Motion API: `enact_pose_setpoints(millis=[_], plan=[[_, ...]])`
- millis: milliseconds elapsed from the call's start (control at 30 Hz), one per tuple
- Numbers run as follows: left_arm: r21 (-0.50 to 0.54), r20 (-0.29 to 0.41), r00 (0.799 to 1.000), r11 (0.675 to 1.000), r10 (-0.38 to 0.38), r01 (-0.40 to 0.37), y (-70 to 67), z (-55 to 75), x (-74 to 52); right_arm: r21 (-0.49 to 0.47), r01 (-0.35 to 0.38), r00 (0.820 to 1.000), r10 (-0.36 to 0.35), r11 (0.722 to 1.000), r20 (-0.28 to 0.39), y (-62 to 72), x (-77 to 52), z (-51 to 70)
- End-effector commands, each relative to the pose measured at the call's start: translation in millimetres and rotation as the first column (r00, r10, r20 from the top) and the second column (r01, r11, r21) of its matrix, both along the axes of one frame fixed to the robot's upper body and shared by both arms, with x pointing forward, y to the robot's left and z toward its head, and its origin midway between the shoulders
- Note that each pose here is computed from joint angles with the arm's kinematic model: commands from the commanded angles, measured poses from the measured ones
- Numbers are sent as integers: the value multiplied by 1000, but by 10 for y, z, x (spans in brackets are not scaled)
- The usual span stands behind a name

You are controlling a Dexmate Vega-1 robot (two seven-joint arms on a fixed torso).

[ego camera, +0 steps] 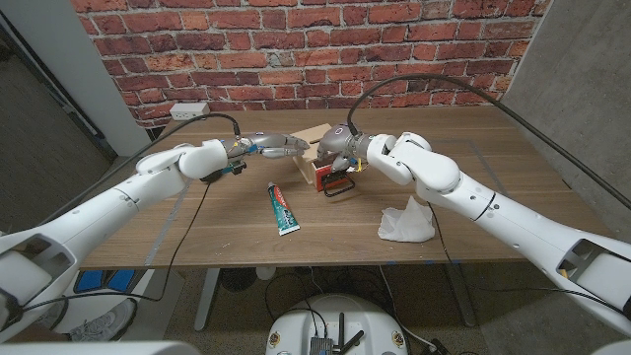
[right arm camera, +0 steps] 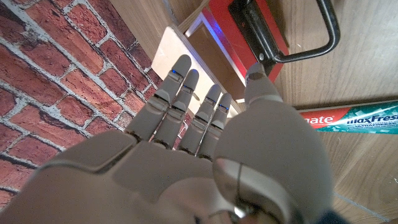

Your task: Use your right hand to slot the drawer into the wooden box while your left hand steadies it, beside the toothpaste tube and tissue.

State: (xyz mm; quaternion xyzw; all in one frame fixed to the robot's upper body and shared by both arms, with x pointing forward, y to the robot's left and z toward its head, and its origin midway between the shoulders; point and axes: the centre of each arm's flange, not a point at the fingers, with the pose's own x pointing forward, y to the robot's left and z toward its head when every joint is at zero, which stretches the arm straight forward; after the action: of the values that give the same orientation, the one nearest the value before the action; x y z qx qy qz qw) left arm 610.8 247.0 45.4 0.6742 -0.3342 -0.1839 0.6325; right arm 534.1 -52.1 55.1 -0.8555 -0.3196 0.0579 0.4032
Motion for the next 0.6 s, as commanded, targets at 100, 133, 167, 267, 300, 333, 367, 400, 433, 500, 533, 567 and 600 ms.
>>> enact_pose_setpoints(millis=[100, 133, 167, 267, 300, 333, 367, 400, 433, 500, 533, 567, 600], plan=[[-2, 5, 1000, 1000, 5, -5, 13, 19, 5, 62, -53, 999, 52, 997, 5, -55, -183, 56], [-2, 5, 1000, 1000, 5, -5, 12, 21, 7, 64, -53, 999, 53, 997, 9, -58, -197, 49], [0, 5, 1000, 1000, 4, -4, 10, 22, 9, 69, -59, 998, 58, 996, 12, -68, -210, 43], [1, 6, 1000, 1000, 4, -4, 9, 29, 10, 81, -68, 997, 65, 994, 34, -95, -248, 18], [2, 7, 1000, 1000, 6, -6, 11, 32, 10, 86, -68, 997, 64, 994, 42, -104, -258, 9], [3, 8, 1000, 1000, 6, -6, 12, 35, 9, 89, -68, 997, 64, 994, 48, -113, -265, 0], [2, 9, 1000, 1000, 6, -6, 13, 37, 8, 92, -67, 997, 62, 993, 55, -122, -271, -10], [1, 9, 1000, 1000, 6, -6, 13, 39, 7, 95, -66, 996, 60, 993, 61, -132, -274, -21], [3, 10, 1000, 1000, 7, -7, 14, 41, 6, 100, -64, 996, 58, 993, 64, -141, -277, -30], [3, 11, 1000, 1000, 7, -7, 15, 44, 2, 110, -57, 997, 51, 992, 61, -156, -279, -45], [3, 12, 1000, 1000, 8, -8, 16, 45, 0, 113, -56, 997, 48, 992, 65, -163, -281, -53], [1, 12, 1000, 1000, 8, -8, 17, 47, -2, 116, -54, 997, 46, 992, 68, -167, -281, -59], [3, 14, 1000, 1000, 8, -8, 17, 50, -4, 122, -51, 997, 43, 991, 70, -171, -279, -65]])
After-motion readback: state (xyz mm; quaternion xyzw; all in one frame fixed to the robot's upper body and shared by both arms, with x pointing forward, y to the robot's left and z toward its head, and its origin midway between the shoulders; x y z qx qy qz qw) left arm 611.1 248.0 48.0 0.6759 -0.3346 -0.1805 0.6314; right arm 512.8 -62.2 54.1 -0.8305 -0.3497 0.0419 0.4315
